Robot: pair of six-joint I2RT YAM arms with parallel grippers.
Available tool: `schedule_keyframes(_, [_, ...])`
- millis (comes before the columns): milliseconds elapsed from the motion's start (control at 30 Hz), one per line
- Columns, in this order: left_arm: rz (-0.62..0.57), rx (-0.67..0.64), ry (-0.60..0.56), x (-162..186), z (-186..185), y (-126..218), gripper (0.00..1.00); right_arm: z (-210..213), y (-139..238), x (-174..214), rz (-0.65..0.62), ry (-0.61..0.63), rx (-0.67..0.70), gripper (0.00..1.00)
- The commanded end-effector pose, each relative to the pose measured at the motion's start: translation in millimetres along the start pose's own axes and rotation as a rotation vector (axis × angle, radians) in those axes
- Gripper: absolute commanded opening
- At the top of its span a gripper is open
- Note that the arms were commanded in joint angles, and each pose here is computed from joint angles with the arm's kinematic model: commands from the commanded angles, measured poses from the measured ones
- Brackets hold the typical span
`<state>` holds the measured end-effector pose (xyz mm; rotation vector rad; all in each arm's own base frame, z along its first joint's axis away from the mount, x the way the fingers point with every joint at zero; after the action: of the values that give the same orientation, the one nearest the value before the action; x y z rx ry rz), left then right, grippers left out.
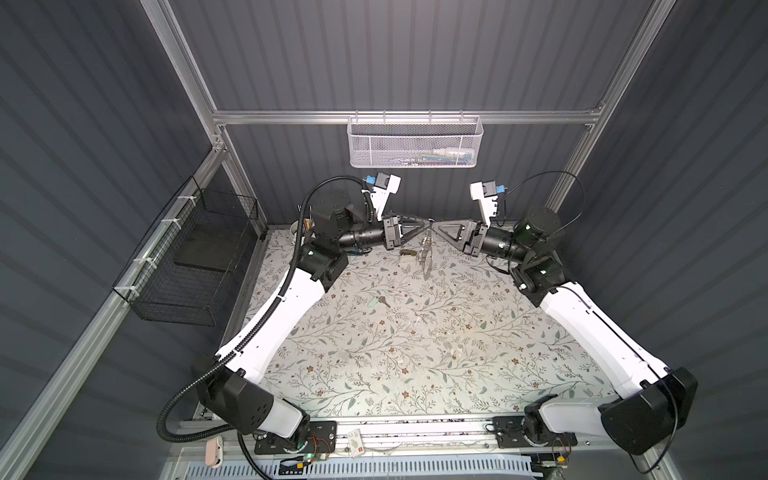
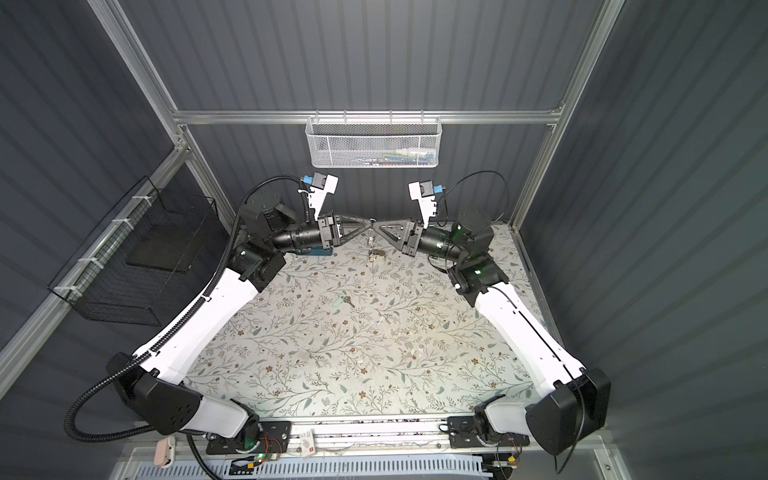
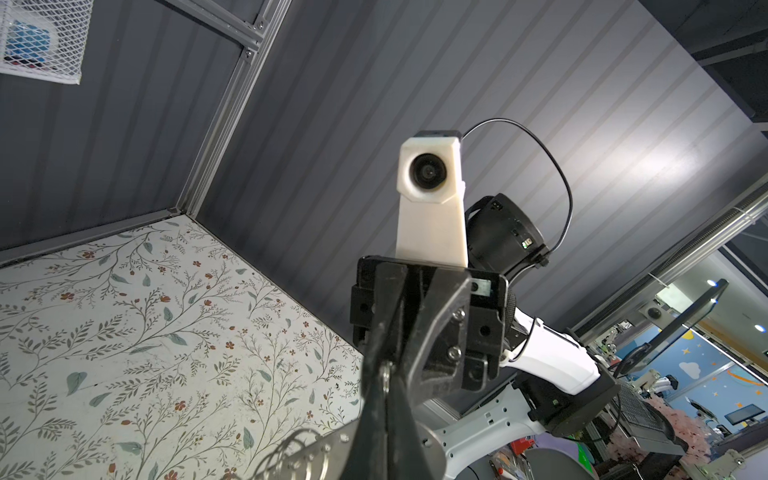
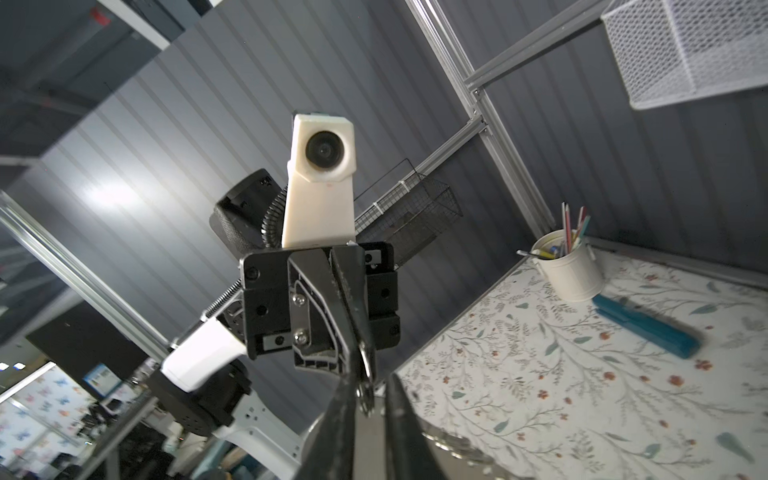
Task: Put the keys on the keyring
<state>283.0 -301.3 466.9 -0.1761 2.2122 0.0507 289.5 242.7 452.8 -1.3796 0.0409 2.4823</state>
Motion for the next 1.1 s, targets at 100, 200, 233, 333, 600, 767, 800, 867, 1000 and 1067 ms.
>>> schedule_keyframes(100, [0.021,-0.035,-0.075,-4,-7,4,0.00,3,22,-7,-0.024,0.035,0.071,0.26])
schedule_keyframes(200, [0.040,-0.061,-0.086,-2,-5,4,0.00,3,26,-7,-0.002,0.046,0.105,0.26])
schedule_keyframes(233, [0.047,-0.066,-0.089,-2,-4,4,0.00,3,26,-7,0.006,0.048,0.114,0.26])
schedule_keyframes(333, [0.056,-0.073,-0.094,-2,-3,4,0.00,2,25,-8,0.025,0.033,0.132,0.24])
schedule_keyframes(600, [0.060,-0.067,-0.099,-1,-3,3,0.00,11,15,-10,0.060,0.069,0.121,0.23])
schedule_keyframes(767, [0.058,-0.066,-0.098,0,-4,4,0.00,14,6,-10,0.076,0.074,0.104,0.22])
schedule_keyframes(800, [0.056,-0.067,-0.100,-1,-4,5,0.00,12,4,-9,0.081,0.070,0.105,0.22])
schedule_keyframes(867, [0.053,-0.070,-0.101,-1,-4,5,0.00,11,4,-9,0.081,0.069,0.109,0.22])
schedule_keyframes(1000, [0.046,-0.115,-0.112,-1,0,8,0.00,8,5,-10,0.066,0.072,0.138,0.28])
schedule_keyframes(1067, [0.037,-0.164,-0.125,-2,3,12,0.00,1,8,-9,0.055,0.072,0.184,0.39])
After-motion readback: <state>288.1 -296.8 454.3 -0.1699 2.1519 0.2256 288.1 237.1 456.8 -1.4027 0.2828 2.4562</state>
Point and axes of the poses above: each gripper's point midway between its finger pads, its own y axis back along the fingers, its own z axis along the line the jaws close on, x = y × z, the point moved 3 cm from there along y, back along the fingers, and after that the axes turned 2 degrees about y, right-handed, at the moved point
